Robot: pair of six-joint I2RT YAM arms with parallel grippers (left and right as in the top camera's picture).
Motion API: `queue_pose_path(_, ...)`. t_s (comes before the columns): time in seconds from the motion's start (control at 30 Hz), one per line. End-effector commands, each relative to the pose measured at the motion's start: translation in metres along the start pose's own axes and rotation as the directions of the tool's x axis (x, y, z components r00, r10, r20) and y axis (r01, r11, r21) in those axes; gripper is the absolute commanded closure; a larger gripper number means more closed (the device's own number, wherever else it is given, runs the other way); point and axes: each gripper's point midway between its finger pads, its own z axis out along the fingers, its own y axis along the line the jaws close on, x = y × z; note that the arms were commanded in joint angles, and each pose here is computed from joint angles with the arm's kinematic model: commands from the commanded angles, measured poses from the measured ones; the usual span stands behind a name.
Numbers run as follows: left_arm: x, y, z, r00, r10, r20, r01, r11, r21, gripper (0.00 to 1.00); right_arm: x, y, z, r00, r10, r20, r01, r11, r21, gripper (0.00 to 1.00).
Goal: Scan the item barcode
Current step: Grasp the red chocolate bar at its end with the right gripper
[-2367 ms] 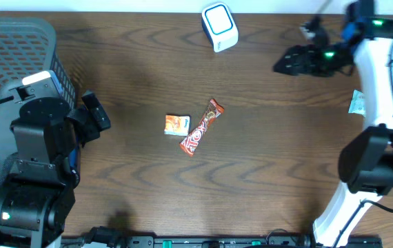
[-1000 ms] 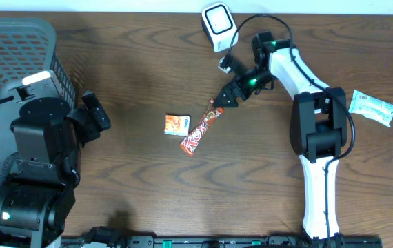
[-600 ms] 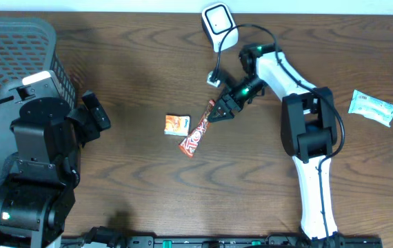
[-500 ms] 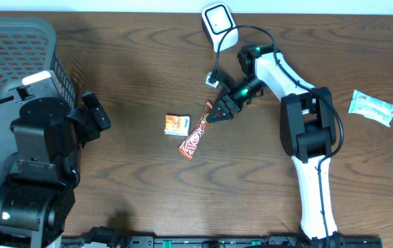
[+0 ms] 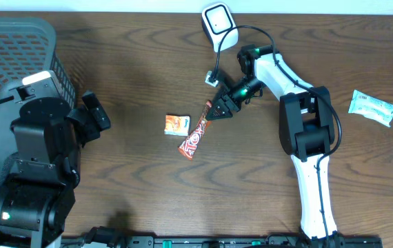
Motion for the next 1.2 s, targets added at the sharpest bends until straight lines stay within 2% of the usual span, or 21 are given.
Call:
queue_pose_path(0.0, -0.002, 0.003, -0.002, 1.000, 0.012, 0.008, -0.012, 1.000, -0.012, 0.02, 0.033, -0.022, 0.022, 0.993, 0.020, -0.113, -0.017, 0.999, 0.029, 0.37)
queue_pose_path(0.13, -0.002, 0.003, -0.002, 1.000, 0.012, 0.008, -0.012, 1.000, -0.012, 0.02, 0.033, -0.022, 0.022, 0.993, 0.014, -0.114, -0.011, 1.000, 0.029, 0.42)
queue_pose_path(0.17, -0.002, 0.003, -0.002, 1.000, 0.012, 0.008, -0.012, 1.000, -0.012, 0.02, 0.033, -0.022, 0.022, 0.993, 0.009, -0.114, -0.006, 1.000, 0.028, 0.46)
queue_pose_path(0.2, -0.002, 0.003, -0.002, 1.000, 0.012, 0.008, -0.012, 1.000, -0.012, 0.02, 0.033, -0.022, 0.022, 0.993, 0.002, -0.115, 0.001, 1.000, 0.026, 0.51)
queue_pose_path(0.23, -0.002, 0.003, -0.002, 1.000, 0.012, 0.008, -0.012, 1.000, -0.012, 0.02, 0.033, -0.021, 0.022, 0.993, -0.002, -0.116, 0.005, 1.000, 0.025, 0.62)
queue_pose_path(0.27, -0.002, 0.003, -0.002, 1.000, 0.012, 0.008, -0.012, 1.000, -0.012, 0.02, 0.033, -0.021, 0.022, 0.993, -0.002, -0.116, 0.005, 1.000, 0.025, 0.79)
queue_pose_path(0.3, -0.002, 0.003, -0.002, 1.000, 0.012, 0.008, -0.012, 1.000, -0.012, 0.02, 0.033, -0.021, 0.022, 0.993, -0.001, -0.116, 0.004, 1.000, 0.025, 0.85)
queue_pose_path(0.47, -0.002, 0.003, -0.002, 1.000, 0.012, 0.008, -0.012, 1.000, -0.012, 0.02, 0.036, -0.019, 0.021, 0.991, 0.013, -0.130, -0.011, 1.000, 0.021, 0.99)
queue_pose_path(0.7, -0.002, 0.003, -0.002, 1.000, 0.012, 0.008, -0.012, 1.000, -0.012, 0.02, 0.036, -0.012, 0.014, 0.989, 0.064, -0.135, -0.063, 0.998, 0.010, 0.99)
queue_pose_path(0.93, -0.002, 0.003, -0.002, 1.000, 0.012, 0.008, -0.012, 1.000, -0.012, 0.02, 0.024, 0.000, -0.014, 0.979, 0.162, -0.126, -0.160, 0.987, 0.021, 0.99)
queue_pose_path(1.17, -0.002, 0.003, -0.002, 1.000, 0.012, 0.008, -0.012, 1.000, -0.012, 0.02, 0.028, -0.003, -0.057, 0.958, 0.242, -0.155, -0.216, 0.962, 0.168, 0.99)
